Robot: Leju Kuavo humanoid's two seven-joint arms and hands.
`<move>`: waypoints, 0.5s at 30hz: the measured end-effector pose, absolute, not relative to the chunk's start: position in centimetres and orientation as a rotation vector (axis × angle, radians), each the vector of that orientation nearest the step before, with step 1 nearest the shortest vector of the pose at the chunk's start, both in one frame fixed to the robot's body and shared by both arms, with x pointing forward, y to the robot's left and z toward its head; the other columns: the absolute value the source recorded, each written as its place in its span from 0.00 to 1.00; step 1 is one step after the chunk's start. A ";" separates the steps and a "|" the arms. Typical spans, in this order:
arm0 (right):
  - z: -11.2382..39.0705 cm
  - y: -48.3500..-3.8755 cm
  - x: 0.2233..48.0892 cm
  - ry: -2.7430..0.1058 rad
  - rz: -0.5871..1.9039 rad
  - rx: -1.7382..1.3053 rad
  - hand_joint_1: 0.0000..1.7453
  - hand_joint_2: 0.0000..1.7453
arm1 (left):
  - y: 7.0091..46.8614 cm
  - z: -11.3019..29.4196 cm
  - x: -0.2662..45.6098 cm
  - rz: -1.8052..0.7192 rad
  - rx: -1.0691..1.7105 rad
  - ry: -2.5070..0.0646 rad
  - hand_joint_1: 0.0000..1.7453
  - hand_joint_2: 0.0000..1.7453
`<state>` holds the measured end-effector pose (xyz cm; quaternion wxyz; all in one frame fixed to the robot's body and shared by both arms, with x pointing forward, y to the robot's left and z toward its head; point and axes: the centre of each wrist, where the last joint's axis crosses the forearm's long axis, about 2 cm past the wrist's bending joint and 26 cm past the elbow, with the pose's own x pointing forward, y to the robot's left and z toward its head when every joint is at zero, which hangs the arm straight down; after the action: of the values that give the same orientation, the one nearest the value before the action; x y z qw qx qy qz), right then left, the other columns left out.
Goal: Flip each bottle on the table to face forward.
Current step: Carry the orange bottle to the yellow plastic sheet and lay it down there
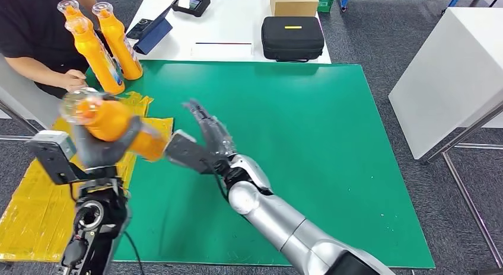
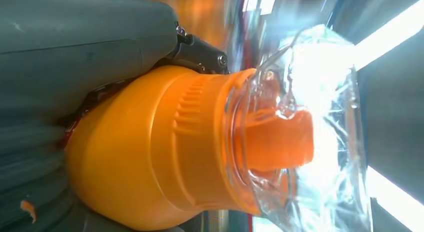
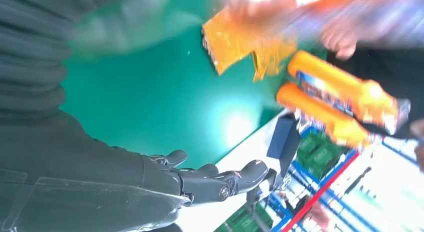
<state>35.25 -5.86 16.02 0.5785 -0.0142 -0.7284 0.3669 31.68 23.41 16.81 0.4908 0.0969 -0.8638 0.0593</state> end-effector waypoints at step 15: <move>16.6 -8.3 34.4 -1.766 0.778 0.035 0.00 0.00 | 32.9 11.1 32.8 -0.633 1.305 -1.836 1.00 1.00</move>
<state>34.39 -8.28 16.56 0.5693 0.0149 -0.7524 0.3312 32.84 32.86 11.05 0.3903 0.5134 -0.7226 -0.2490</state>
